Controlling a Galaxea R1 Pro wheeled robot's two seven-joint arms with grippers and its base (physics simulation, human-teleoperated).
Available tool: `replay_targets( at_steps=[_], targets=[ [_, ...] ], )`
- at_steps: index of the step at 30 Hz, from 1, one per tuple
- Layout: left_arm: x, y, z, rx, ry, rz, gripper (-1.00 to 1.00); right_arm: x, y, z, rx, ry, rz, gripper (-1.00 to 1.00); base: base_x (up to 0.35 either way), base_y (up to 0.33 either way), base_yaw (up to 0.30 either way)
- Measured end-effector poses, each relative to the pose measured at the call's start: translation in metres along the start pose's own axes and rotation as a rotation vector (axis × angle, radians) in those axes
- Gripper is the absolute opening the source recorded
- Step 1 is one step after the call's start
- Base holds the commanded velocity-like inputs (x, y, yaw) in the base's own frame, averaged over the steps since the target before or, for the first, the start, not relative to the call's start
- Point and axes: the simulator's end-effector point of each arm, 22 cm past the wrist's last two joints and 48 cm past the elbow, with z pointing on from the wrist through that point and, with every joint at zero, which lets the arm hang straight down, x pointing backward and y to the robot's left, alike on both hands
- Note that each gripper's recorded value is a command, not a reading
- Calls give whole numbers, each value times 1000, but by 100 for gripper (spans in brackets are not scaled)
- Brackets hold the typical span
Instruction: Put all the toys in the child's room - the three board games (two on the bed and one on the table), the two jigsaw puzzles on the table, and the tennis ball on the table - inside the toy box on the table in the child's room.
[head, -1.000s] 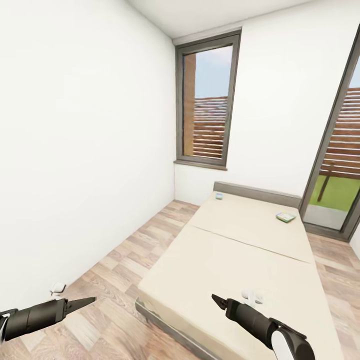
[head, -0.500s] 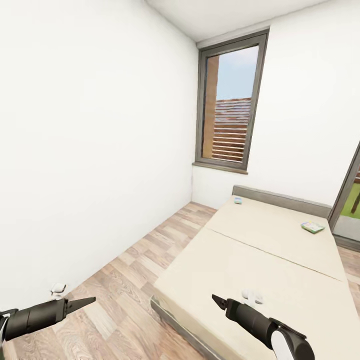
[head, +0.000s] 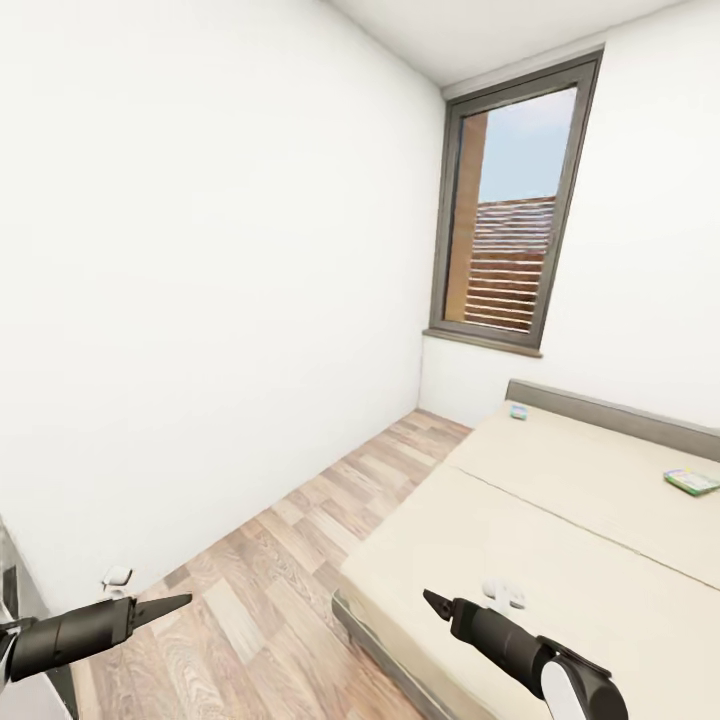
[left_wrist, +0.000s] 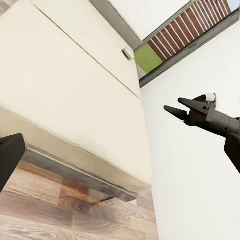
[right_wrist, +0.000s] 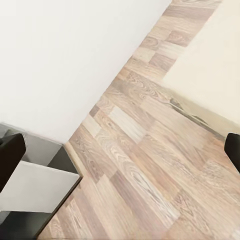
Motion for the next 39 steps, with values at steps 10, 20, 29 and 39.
replay_targets(
  at_steps=[10,20,29,39],
  targets=[
    [-1,-2,-1,1,-3,6,100,-1,0,-1,0,-4,-3,100,0,0,268],
    [-3,-4,-1,3,-6,12,100,-3,1,-2,-1,-7,-5,100,0,0,268],
    [-4,-6,-1,6,-9,19,100,-4,3,-3,-3,-11,-7,100,0,0,269],
    [-5,-8,-2,7,-12,25,100,-6,4,-4,-5,-16,-10,100,0,0,270]
  ],
)
